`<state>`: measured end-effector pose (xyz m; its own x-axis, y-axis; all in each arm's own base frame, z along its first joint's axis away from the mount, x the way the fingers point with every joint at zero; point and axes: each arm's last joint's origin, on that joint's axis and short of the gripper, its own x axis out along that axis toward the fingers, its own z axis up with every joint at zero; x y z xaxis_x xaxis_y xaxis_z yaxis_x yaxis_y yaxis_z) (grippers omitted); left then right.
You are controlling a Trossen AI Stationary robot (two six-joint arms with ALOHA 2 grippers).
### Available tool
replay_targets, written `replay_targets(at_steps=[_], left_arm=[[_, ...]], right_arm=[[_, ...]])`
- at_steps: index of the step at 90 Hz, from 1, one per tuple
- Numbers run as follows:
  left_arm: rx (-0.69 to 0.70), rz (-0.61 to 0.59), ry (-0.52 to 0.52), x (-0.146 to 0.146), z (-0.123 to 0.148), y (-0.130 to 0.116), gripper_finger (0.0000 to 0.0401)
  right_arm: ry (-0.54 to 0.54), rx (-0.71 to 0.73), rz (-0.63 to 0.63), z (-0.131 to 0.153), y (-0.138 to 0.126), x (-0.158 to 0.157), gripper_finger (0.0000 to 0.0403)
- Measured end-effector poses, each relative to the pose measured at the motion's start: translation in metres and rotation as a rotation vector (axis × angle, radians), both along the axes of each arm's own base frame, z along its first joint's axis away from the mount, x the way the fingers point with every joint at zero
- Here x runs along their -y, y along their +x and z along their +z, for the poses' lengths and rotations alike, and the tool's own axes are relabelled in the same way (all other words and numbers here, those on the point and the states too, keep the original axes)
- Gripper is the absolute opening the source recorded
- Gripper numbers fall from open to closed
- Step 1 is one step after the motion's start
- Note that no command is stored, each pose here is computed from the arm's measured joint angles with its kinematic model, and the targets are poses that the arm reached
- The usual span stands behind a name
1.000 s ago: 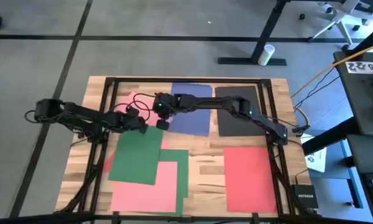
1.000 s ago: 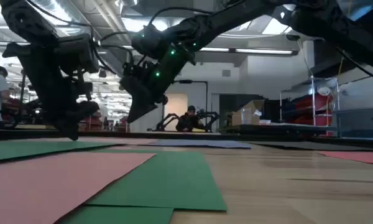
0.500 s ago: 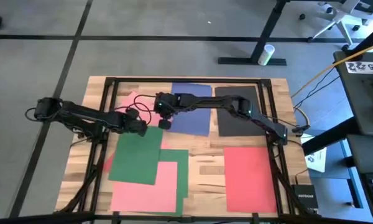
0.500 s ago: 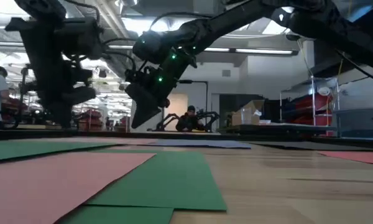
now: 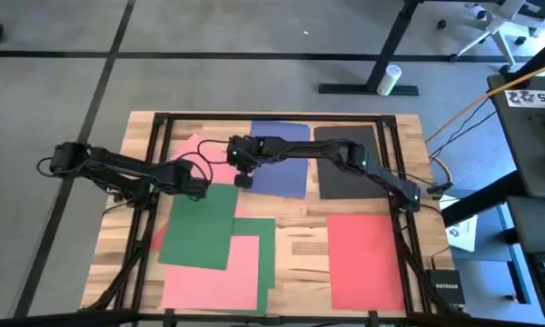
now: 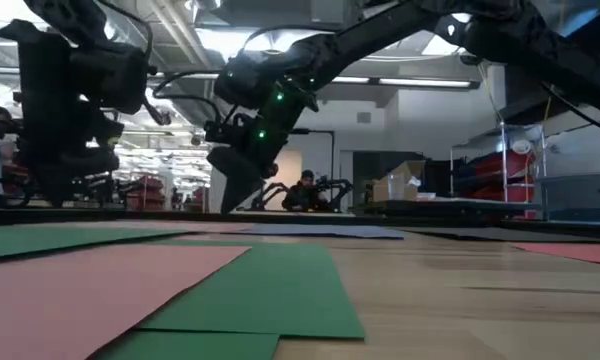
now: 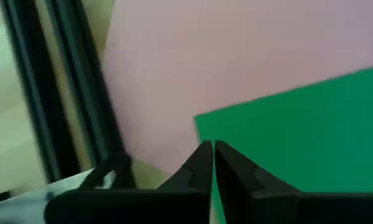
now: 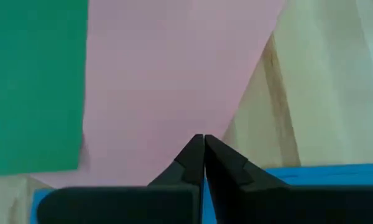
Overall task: Organize paper
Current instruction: Move the pink paper to the top left of the table
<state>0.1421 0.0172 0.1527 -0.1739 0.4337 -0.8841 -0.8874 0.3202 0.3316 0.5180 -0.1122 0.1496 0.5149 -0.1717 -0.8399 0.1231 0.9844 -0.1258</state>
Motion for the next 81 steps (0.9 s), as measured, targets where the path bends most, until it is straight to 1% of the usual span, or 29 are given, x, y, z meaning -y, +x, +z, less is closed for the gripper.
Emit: replay_targets(at_steps=[10,29,38,53,74,81], left_arm=[[0.001,0.015,-0.002,-0.004,-0.004,-0.002,0.0001],[0.038,0.049,0.000,-0.015,-0.023,-0.008,0.0001],[0.065,0.057,0.014,-0.020,-0.029,-0.009,0.0001],[0.113,0.052,0.040,-0.028,-0.030,-0.005,0.0001],[0.168,0.035,0.068,-0.039,-0.030,0.001,0.0001],[0.184,0.029,0.075,-0.042,-0.029,0.003,0.0001]], right_arm=[[0.001,-0.006,0.000,0.000,-0.001,0.000,0.0000],[0.008,-0.095,0.019,-0.004,-0.008,-0.002,0.0000],[-0.030,-0.127,0.000,-0.005,-0.010,-0.001,0.0000],[-0.080,-0.175,-0.007,-0.006,-0.013,0.000,0.0000],[-0.072,-0.193,-0.011,-0.007,-0.015,-0.001,0.0000],[-0.036,-0.182,-0.009,-0.007,-0.015,-0.002,0.0000]])
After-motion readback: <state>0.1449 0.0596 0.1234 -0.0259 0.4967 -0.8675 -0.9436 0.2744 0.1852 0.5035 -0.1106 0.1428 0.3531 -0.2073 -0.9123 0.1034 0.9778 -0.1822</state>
